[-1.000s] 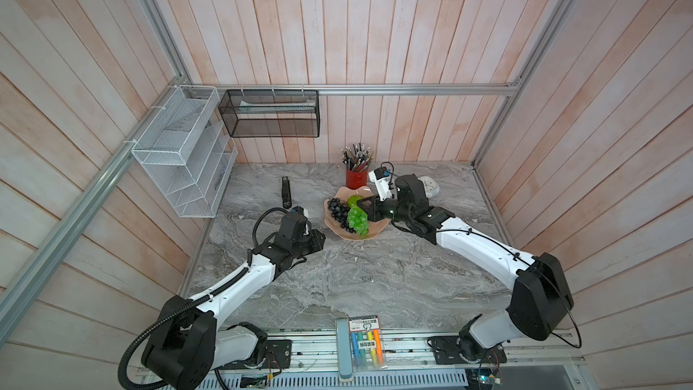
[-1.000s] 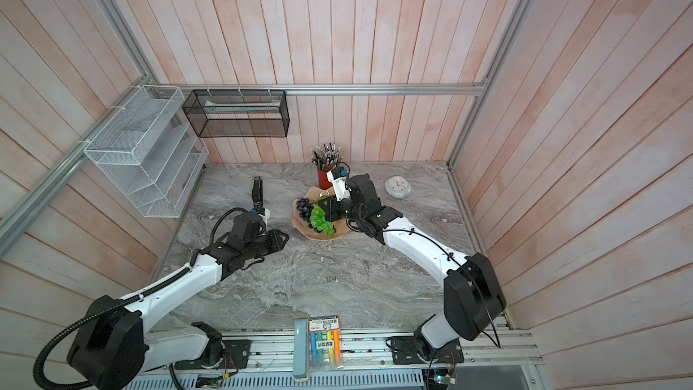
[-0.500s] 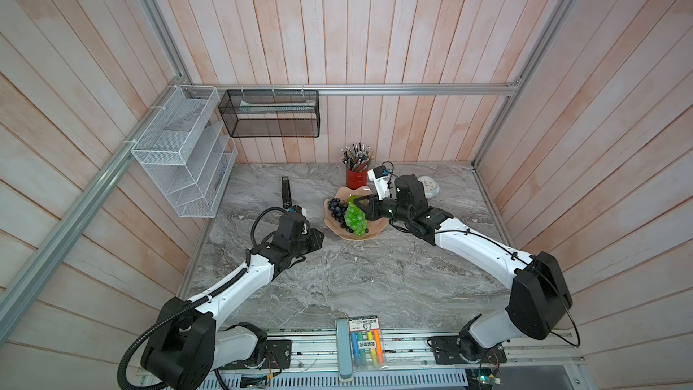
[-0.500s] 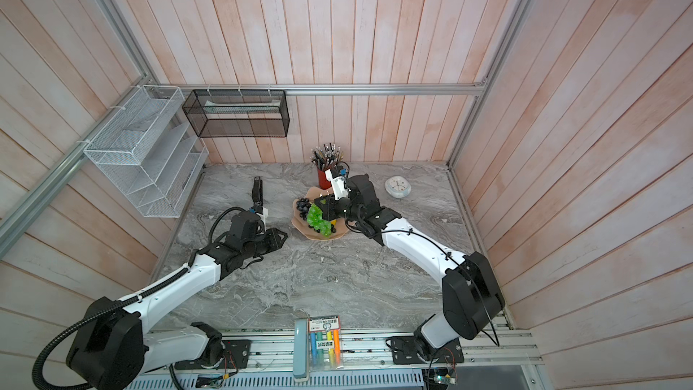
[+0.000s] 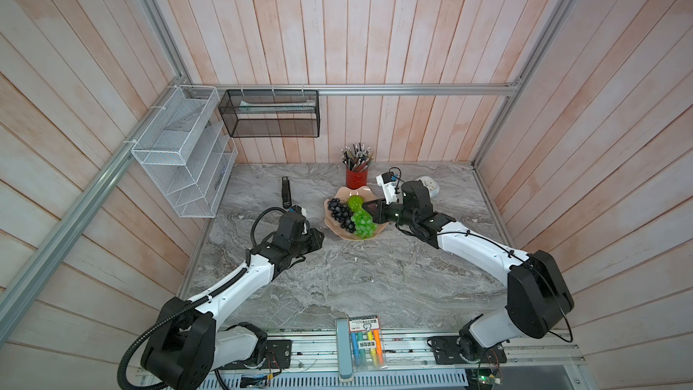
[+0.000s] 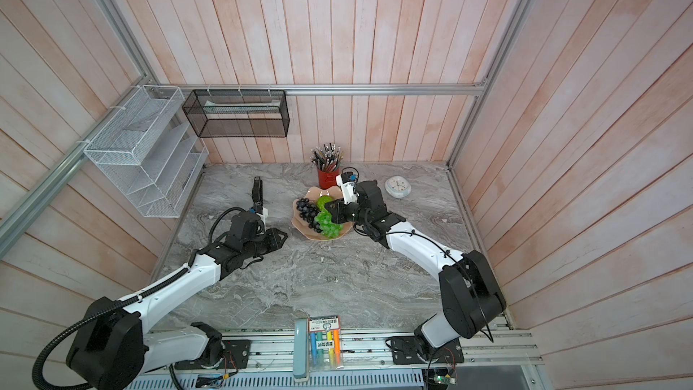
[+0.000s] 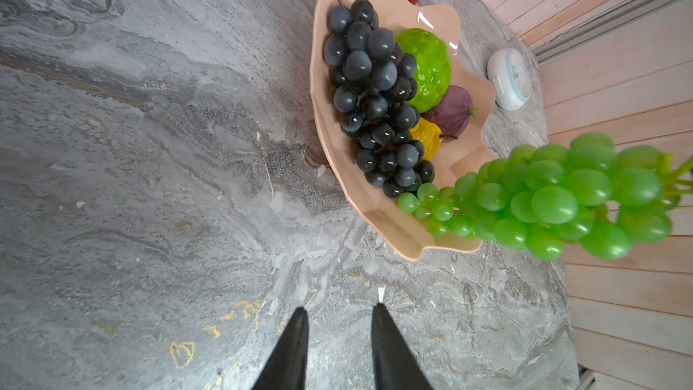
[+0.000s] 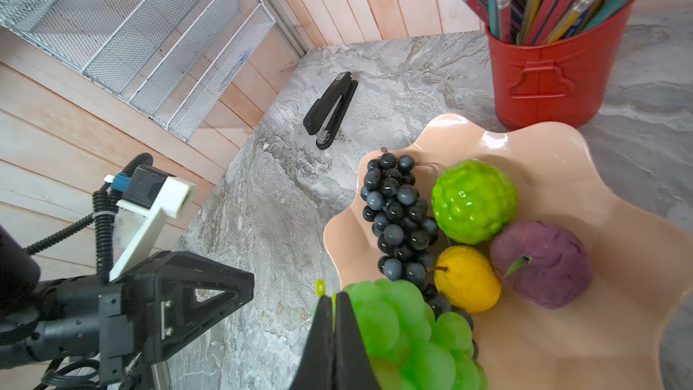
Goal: Place and organize the fake fruits in the fruit bowl
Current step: 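Carry the light green grapes over the bowl with the right gripper, then lower the green grapes into the bowl beside the pear with the right gripper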
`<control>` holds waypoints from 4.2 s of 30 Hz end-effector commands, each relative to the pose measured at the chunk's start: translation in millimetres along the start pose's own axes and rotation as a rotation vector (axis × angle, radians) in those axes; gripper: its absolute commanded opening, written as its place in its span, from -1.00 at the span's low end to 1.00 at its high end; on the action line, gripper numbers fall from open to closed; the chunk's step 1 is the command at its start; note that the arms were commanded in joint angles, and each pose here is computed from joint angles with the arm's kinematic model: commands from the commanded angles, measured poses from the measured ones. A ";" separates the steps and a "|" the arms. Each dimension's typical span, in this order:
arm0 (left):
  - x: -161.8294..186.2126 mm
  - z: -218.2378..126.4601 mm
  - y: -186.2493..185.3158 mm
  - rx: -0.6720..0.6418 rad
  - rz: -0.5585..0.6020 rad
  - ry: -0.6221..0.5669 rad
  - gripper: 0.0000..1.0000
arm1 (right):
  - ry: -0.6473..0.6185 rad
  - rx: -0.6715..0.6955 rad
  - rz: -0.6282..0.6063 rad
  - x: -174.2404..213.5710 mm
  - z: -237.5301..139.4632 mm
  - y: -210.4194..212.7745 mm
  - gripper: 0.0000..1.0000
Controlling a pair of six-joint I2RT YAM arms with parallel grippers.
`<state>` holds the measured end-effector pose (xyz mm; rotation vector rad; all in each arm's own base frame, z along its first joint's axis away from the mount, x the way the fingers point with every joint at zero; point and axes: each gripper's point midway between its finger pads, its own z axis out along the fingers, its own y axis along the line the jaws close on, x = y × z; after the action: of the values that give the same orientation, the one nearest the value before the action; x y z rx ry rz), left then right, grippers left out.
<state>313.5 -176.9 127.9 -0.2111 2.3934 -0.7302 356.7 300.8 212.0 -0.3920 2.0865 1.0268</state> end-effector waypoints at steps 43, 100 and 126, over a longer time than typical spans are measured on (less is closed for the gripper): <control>-2.9 6.1 3.1 -0.011 -0.012 -0.007 -0.36 | -0.050 0.271 -0.009 -7.3 -1.4 -98.3 -1.00; 0.5 9.0 4.2 -0.009 -0.021 0.006 -0.36 | 0.005 0.369 -0.092 -13.6 18.5 -123.5 -1.00; 8.1 4.3 2.6 -0.004 -0.006 0.049 -0.27 | 0.031 0.383 -0.168 -32.3 6.8 -111.7 0.11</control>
<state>311.1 -180.5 113.5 -0.2163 2.4455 -0.7398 449.9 243.6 145.7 -0.3819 2.2207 0.5480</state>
